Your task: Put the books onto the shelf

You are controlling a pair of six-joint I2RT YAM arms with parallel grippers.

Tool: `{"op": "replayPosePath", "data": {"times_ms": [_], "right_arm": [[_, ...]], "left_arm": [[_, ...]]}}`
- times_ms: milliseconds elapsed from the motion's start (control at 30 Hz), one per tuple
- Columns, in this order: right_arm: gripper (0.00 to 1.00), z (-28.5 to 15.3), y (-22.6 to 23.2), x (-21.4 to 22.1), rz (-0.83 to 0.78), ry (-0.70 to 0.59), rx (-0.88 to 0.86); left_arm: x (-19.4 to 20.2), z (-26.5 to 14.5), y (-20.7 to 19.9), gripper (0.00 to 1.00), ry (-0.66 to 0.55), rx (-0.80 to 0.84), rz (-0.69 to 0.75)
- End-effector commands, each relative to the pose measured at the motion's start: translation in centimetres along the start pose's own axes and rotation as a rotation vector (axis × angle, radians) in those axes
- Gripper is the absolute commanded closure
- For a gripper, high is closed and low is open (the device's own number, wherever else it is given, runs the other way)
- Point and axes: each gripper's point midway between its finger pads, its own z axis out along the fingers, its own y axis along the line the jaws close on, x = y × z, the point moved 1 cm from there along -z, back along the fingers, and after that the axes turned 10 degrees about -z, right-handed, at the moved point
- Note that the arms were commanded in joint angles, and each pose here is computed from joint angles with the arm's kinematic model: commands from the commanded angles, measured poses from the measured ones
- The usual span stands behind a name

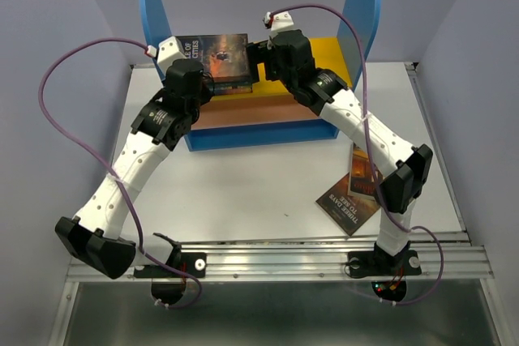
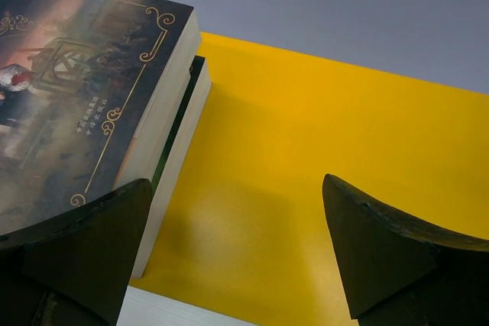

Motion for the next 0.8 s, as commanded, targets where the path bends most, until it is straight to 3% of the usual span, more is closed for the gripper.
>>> {"op": "replayPosePath", "data": {"times_ms": [0, 600, 667, 767], "right_arm": [[0.0, -0.1, 1.5, -2.4, 0.002, -0.069, -0.053], [0.0, -0.2, 1.5, -2.8, -0.003, -0.071, -0.039], [0.0, -0.7, 0.3, -3.1, 0.015, -0.075, 0.022], [0.0, -1.4, -1.5, -3.0, 0.041, -0.067, 0.119]], "left_arm": [[-3.1, -1.2, -1.1, 1.0, -0.097, 0.055, -0.058], [-3.3, -1.8, -0.9, 1.0, -0.095, 0.059, -0.053], [-3.4, -2.0, -1.0, 1.0, -0.091, 0.068, -0.053], [-3.4, -2.6, -1.3, 0.79, -0.077, 0.103, -0.044]]}}
